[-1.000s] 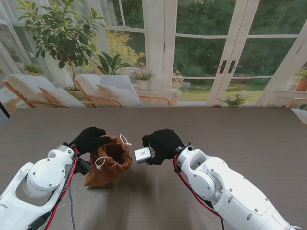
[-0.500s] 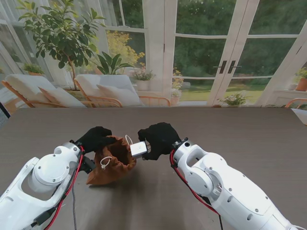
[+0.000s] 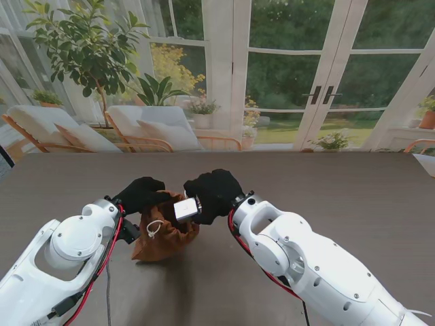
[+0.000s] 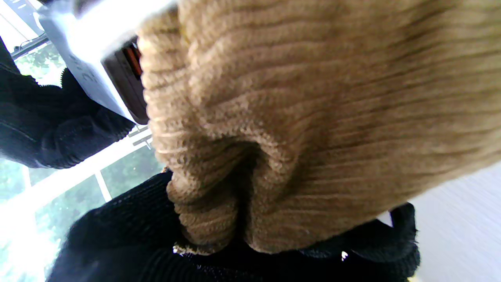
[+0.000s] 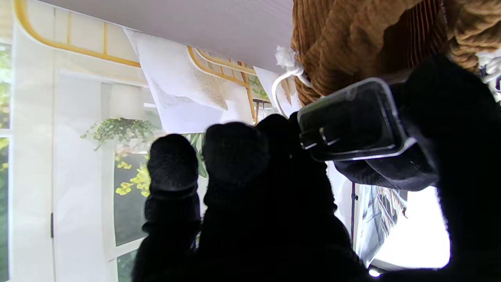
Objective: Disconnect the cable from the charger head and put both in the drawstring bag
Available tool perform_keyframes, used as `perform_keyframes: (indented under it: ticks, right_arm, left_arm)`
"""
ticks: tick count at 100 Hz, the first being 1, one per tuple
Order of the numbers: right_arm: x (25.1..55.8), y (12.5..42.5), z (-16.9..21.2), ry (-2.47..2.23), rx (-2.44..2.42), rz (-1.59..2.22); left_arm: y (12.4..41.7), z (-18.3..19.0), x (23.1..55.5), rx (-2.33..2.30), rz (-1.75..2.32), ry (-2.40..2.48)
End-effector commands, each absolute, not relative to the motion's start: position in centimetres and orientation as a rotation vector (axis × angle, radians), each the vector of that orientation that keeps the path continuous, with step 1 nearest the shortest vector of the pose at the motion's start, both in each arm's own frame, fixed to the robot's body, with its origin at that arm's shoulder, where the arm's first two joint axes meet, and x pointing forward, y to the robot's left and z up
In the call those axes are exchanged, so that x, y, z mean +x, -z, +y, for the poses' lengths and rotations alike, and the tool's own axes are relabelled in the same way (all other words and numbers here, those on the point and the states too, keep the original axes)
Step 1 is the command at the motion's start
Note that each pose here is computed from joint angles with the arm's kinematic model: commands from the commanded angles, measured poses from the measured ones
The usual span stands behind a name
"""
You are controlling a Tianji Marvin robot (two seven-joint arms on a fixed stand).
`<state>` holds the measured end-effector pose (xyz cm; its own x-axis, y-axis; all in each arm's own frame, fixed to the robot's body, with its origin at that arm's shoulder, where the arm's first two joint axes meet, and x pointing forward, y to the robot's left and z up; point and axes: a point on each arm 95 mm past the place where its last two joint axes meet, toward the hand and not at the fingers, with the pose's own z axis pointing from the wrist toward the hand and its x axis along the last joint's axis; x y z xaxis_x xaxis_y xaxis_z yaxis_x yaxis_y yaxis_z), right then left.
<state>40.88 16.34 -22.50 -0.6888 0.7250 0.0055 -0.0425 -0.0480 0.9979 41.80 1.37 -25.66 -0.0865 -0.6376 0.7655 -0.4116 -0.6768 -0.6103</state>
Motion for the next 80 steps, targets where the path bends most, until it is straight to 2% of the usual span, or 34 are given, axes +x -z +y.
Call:
perform_keyframes:
  ticks: [1,80]
  right_arm:
    - [40.7,22.0,16.8,-1.783,0.719,1.689]
    - [39.7,22.2,17.6,-1.595,0.601,1.645]
  left_arm:
    - [25.4,0.9,41.6,-1.993,1.195,1.872]
    - [25.1,-0.7,41.9,-2.004,1.260,1.929]
